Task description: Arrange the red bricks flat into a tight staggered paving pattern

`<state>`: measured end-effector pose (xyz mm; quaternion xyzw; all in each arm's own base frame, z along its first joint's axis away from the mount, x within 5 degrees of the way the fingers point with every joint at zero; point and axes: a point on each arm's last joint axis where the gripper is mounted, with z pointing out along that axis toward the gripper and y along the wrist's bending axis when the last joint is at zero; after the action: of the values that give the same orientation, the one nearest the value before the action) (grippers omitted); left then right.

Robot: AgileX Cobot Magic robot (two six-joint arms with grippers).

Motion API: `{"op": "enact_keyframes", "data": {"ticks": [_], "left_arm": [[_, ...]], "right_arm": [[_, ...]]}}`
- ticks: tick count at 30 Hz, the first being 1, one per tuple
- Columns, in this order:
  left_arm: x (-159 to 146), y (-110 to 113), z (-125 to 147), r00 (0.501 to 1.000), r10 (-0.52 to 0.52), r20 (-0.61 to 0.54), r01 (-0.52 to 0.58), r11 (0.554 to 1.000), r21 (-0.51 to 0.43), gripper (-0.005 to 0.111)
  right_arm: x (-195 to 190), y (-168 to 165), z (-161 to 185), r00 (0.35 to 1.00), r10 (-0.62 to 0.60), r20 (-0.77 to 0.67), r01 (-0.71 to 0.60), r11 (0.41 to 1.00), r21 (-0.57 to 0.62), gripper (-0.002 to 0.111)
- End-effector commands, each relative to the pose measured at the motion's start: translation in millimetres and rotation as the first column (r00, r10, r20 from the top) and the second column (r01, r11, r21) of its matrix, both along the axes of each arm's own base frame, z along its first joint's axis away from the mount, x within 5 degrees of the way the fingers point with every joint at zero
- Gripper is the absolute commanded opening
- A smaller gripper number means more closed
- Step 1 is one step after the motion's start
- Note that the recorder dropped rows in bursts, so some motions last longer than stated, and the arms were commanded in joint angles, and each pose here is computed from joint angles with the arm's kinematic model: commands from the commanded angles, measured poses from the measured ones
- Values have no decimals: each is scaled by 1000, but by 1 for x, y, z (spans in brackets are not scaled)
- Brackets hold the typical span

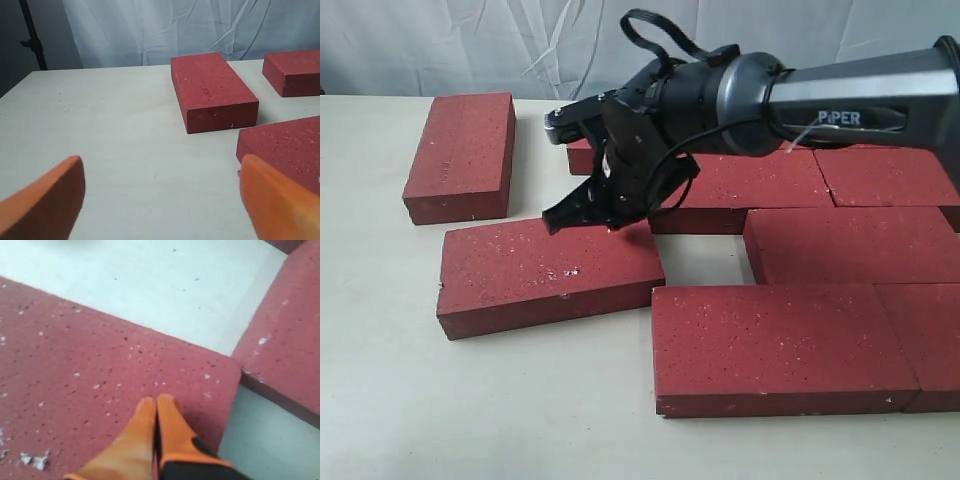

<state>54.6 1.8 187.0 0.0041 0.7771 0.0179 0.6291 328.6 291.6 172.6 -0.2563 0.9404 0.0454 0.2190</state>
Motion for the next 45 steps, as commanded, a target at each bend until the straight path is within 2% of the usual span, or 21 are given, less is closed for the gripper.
{"op": "enact_keyframes", "data": {"ticks": [1,4,10,15,23,28,32,35,37,41,45], "left_arm": [[0,0,0,1000,-1,12,1,1000,-7,79],[0,0,0,1000,-1,12,1,1000,-7,79],[0,0,0,1000,-1,12,1,1000,-7,79],[0,0,0,1000,-1,12,1,1000,-7,79],[0,0,0,1000,-1,12,1,1000,-7,79],[0,0,0,1000,-1,12,1,1000,-7,79],[0,0,0,1000,-1,12,1,1000,-7,79],[0,0,0,1000,-1,12,1,1000,-7,79],[0,0,0,1000,-1,12,1,1000,-7,79],[0,0,0,1000,-1,12,1,1000,-7,79],[0,0,1,1000,-1,13,1,1000,-9,79]], "right_arm": [[12,-18,5,997,-66,-29,66,998,1,-1],[8,-25,6,996,-50,-71,46,997,-58,-1],[-4,-44,21,997,-52,-58,50,998,-38,-1],[-7,-67,4,992,-96,-84,93,995,-36,-1],[-12,-67,-29,987,-102,-121,100,995,-29,-1],[-14,-66,-32,985,-96,-146,93,995,-28,-1],[-19,-60,-31,979,-51,-198,58,998,29,-1],[-20,-62,-31,976,-43,-213,47,999,11,-1],[-21,-63,-23,980,-31,-198,34,999,13,-1],[-8,-57,30,1000,-7,10,6,992,129,-1],[24,-33,36,995,-33,90,14,978,209,-1]]}}
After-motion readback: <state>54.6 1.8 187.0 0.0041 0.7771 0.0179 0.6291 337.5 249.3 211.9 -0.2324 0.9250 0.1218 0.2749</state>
